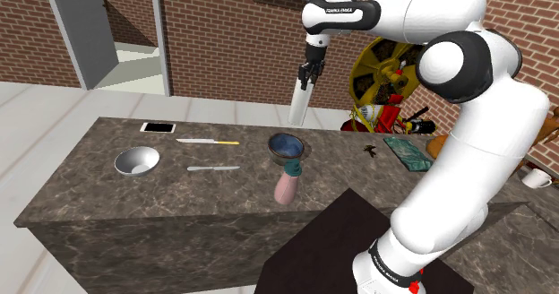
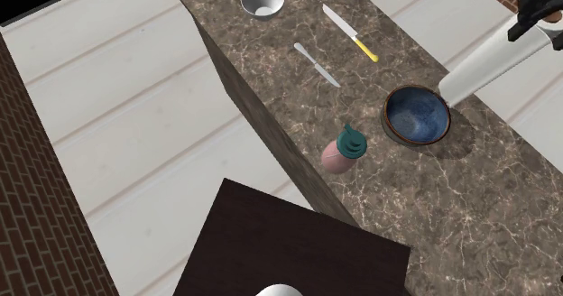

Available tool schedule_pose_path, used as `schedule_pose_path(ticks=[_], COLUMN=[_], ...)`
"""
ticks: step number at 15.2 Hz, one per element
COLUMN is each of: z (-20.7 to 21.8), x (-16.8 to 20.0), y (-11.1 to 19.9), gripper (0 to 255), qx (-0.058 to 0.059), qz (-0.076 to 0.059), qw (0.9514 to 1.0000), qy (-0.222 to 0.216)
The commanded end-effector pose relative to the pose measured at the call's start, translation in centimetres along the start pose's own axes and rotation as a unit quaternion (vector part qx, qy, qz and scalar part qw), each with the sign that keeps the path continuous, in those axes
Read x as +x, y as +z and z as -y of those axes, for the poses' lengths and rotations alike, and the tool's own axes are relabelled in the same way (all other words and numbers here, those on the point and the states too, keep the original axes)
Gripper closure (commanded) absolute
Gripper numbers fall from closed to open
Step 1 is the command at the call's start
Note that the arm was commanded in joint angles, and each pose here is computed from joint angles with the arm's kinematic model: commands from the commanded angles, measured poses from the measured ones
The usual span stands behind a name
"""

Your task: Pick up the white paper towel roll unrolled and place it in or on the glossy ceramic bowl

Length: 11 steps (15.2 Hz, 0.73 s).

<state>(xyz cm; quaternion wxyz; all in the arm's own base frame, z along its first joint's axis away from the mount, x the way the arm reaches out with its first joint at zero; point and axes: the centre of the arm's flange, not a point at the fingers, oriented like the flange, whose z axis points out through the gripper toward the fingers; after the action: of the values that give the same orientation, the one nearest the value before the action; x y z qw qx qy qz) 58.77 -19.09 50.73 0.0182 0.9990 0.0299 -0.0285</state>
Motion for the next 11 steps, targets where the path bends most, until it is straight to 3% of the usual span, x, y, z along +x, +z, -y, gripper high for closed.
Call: schedule_pose_path(ticks=[1, 11], z=[0.0, 0.2], x=[0.1, 0.4], y=[1.1, 6.4], gripper=[255, 255], qx=[0.0, 0.0], qz=[0.0, 0.0], qw=[1.0, 1.0], qy=[0.0, 0.0])
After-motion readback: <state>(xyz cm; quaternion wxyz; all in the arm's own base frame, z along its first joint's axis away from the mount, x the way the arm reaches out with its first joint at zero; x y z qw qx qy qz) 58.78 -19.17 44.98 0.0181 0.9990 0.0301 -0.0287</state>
